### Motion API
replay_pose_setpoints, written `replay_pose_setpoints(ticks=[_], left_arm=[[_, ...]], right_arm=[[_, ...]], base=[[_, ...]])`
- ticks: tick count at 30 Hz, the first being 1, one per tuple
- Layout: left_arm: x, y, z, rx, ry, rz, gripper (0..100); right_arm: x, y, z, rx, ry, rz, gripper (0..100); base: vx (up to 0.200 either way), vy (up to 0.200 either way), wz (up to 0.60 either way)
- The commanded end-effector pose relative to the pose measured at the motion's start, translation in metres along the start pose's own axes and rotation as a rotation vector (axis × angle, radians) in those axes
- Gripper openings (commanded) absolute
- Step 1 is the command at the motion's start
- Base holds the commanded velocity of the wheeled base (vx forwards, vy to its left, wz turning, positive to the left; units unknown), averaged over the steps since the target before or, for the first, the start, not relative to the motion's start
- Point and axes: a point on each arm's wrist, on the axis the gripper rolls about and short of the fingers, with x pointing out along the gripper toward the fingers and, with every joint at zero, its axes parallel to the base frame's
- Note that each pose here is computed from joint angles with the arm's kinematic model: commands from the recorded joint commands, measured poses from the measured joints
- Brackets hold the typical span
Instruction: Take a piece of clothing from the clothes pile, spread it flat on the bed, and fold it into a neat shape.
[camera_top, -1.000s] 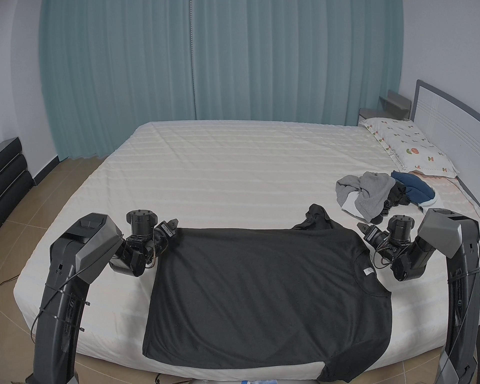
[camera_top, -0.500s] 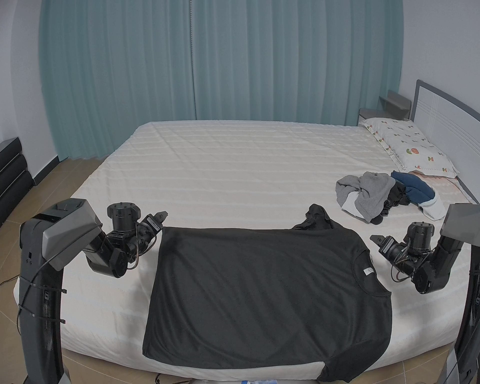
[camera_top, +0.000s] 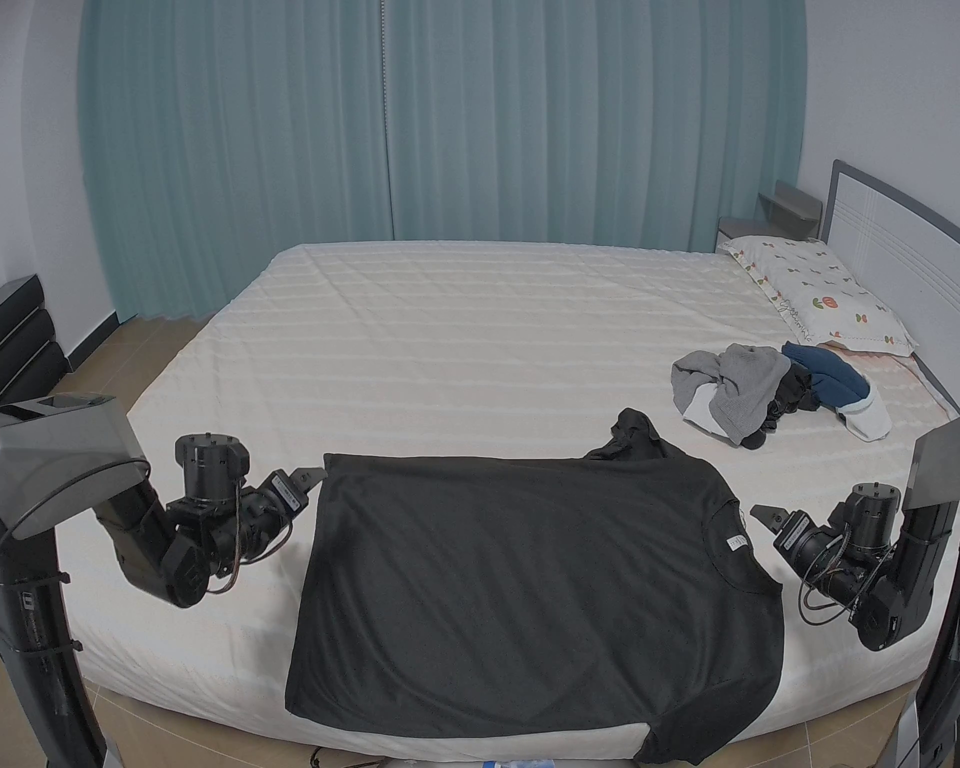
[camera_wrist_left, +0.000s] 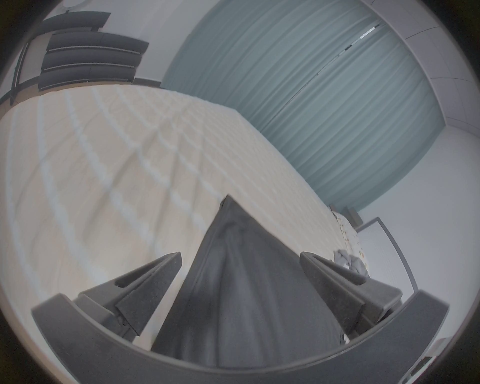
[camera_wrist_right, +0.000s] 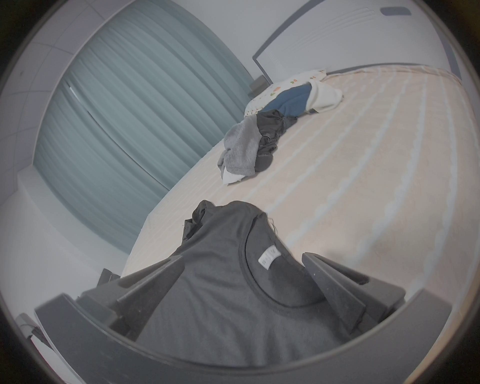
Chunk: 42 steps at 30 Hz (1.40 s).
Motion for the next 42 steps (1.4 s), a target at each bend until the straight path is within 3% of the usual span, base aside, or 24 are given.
replay_pose_setpoints(ticks=[1, 5, 11, 15, 26, 38, 42], left_arm=[[-0.069, -0.001, -0.013, -0.030, 0.045, -0.054, 100], [-0.084, 0.002, -0.027, -0.091, 0.106, -0.078, 100], [-0.090, 0.011, -0.035, -0.098, 0.138, -0.067, 100], [-0.099, 0.019, -0.044, -0.099, 0.208, -0.075, 100], [-0.099, 0.026, -0.051, -0.102, 0.235, -0.049, 100], [-0.099, 0.023, -0.055, -0.099, 0.253, -0.059, 100], [-0.098, 0.019, -0.059, -0.106, 0.268, -0.069, 100]], right_arm=[[-0.020, -0.005, -0.014, 0.066, 0.064, -0.027, 100], [-0.035, -0.004, -0.021, 0.061, 0.116, -0.021, 100], [-0.048, -0.004, -0.027, 0.045, 0.162, -0.022, 100], [-0.050, -0.004, -0.027, 0.035, 0.180, -0.010, 100], [-0.049, -0.005, -0.029, 0.035, 0.190, -0.017, 100], [-0.049, -0.002, -0.033, 0.023, 0.205, -0.009, 100], [-0.049, 0.001, -0.036, 0.016, 0.218, 0.001, 100]], base=[[0.000, 0.000, 0.00], [0.000, 0.000, 0.00], [0.000, 0.000, 0.00], [-0.200, 0.000, 0.00], [-0.200, 0.000, 0.00], [0.000, 0.000, 0.00], [0.000, -0.200, 0.00]])
